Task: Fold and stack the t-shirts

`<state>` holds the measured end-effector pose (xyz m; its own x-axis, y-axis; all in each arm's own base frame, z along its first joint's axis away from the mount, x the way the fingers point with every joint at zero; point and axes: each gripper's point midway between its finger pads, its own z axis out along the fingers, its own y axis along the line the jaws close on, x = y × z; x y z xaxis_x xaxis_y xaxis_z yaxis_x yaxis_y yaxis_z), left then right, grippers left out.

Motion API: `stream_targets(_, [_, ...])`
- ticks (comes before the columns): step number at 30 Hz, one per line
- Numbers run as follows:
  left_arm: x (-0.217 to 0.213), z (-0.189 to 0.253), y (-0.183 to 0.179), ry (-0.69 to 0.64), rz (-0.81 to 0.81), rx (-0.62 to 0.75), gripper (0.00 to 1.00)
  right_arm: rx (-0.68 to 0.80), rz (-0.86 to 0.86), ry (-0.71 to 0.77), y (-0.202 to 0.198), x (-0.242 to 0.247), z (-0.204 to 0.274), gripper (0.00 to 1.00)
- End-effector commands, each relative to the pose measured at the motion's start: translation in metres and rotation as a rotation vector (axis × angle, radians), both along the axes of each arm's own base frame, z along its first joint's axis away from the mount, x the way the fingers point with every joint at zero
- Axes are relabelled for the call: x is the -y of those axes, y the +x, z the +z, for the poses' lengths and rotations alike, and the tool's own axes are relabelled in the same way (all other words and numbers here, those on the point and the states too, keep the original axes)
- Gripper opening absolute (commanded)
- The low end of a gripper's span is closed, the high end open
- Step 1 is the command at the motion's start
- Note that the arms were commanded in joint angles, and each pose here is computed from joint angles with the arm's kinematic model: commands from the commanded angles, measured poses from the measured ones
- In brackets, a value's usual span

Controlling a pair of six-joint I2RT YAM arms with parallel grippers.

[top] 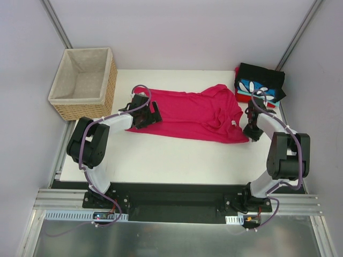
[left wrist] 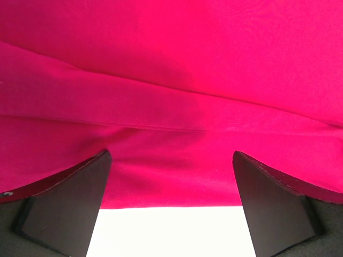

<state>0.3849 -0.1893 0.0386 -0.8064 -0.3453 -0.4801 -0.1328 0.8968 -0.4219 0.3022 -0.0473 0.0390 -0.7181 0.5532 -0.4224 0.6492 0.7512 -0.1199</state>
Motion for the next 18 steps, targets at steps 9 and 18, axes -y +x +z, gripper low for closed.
stream_targets(9, [-0.003, 0.012, -0.007, 0.005, -0.019, 0.013, 0.98, 0.319, 0.201, 0.05, 0.041, -0.057, 0.092, 0.59])
stream_targets(18, [-0.001, 0.066, -0.003, -0.021, -0.013, 0.097, 0.99, 0.376, 0.478, 0.215, 0.09, -0.16, 0.128, 0.6])
